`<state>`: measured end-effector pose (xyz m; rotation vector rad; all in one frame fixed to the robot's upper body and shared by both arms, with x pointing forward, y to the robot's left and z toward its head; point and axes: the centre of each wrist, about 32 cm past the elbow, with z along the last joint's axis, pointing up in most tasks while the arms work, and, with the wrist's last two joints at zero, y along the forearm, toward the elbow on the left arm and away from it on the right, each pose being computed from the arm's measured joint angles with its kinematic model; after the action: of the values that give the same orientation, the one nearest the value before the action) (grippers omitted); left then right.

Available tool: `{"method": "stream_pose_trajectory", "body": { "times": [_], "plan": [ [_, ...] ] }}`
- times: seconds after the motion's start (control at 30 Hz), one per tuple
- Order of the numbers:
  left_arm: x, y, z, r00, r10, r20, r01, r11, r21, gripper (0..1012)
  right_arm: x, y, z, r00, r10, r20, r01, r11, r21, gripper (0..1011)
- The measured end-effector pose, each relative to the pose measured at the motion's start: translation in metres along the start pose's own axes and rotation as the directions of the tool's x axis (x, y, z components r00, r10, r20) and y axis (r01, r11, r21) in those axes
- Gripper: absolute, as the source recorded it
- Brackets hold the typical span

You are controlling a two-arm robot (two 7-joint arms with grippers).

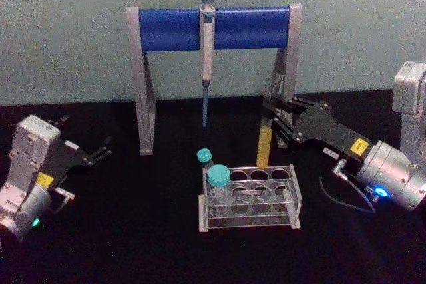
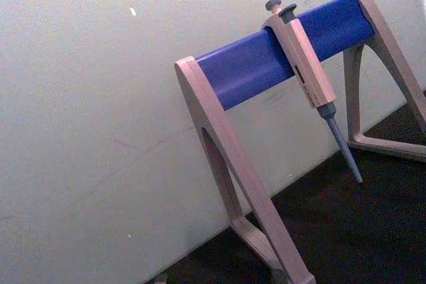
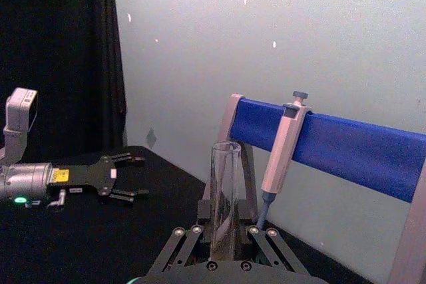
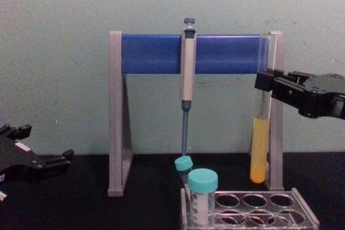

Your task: Pick up the test tube from the test tube rack, shake it, then place it back into the test tube rack.

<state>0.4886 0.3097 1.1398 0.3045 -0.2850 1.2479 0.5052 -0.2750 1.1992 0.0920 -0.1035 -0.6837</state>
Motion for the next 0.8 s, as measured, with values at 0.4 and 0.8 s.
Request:
{"method": "stream_pose_trajectory", "body": {
  "times": [0.4,0.8],
  "plan": [
    [0.0000,0.0000,0.0000,1.0000,0.000,0.000,0.000,1.0000,0.000,1001,0.000,0.001,-0.006,1.000,0.010,-0.011,-0.010,1.000,-0.012,228],
    [0.0000,0.0000,0.0000,1.0000,0.000,0.000,0.000,1.0000,0.000,1001,0.004,0.004,-0.018,1.000,0.005,-0.029,-0.006,0.999,-0.038,229]
  ]
}}
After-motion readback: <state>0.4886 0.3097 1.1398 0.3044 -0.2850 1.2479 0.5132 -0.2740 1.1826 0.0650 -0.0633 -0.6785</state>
